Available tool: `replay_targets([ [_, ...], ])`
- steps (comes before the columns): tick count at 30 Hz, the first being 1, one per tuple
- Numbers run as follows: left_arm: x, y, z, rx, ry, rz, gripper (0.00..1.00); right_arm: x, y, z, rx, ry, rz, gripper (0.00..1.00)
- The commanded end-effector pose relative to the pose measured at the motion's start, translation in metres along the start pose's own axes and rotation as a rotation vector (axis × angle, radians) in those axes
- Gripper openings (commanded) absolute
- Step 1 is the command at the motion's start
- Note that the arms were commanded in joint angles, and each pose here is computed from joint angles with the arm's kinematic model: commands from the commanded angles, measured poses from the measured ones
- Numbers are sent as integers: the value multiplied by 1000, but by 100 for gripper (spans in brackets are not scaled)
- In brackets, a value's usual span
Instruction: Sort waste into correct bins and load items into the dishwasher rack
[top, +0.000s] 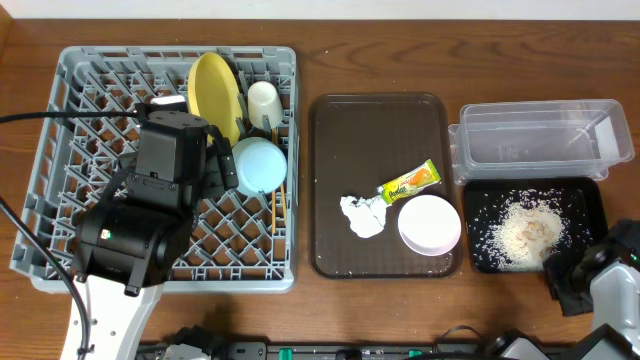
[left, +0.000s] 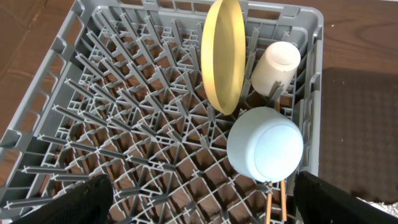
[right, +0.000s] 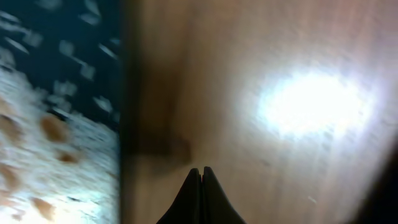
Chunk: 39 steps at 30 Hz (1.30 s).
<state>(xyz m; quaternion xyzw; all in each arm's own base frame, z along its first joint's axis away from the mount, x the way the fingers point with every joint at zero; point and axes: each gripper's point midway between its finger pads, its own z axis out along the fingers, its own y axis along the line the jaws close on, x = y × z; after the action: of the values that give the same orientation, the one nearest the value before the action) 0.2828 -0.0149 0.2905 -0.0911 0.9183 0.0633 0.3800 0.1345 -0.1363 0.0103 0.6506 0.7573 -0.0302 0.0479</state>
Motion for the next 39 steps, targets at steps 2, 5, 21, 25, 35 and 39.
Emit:
replay_targets([
  [2, -1, 1, 0, -5, 0, -11, 94, -19, 2, -26, -22, -88, 23, 1],
  [5, -1, 1, 0, -5, 0, -11, 94, -11, 33, -43, -211, -65, -109, 3],
  [21, -1, 1, 0, -5, 0, -11, 94, 94, 127, -126, -670, -33, -894, 18],
  [25, -1, 1, 0, -5, 0, -11, 94, 117, 135, -125, -657, -39, -1017, 21],
  [35, -1, 1, 0, -5, 0, -11, 94, 145, 136, -125, -666, 0, -1125, 99],
  [39, -1, 1, 0, -5, 0, -11, 94, 145, 135, -124, -662, 5, -1125, 99],
])
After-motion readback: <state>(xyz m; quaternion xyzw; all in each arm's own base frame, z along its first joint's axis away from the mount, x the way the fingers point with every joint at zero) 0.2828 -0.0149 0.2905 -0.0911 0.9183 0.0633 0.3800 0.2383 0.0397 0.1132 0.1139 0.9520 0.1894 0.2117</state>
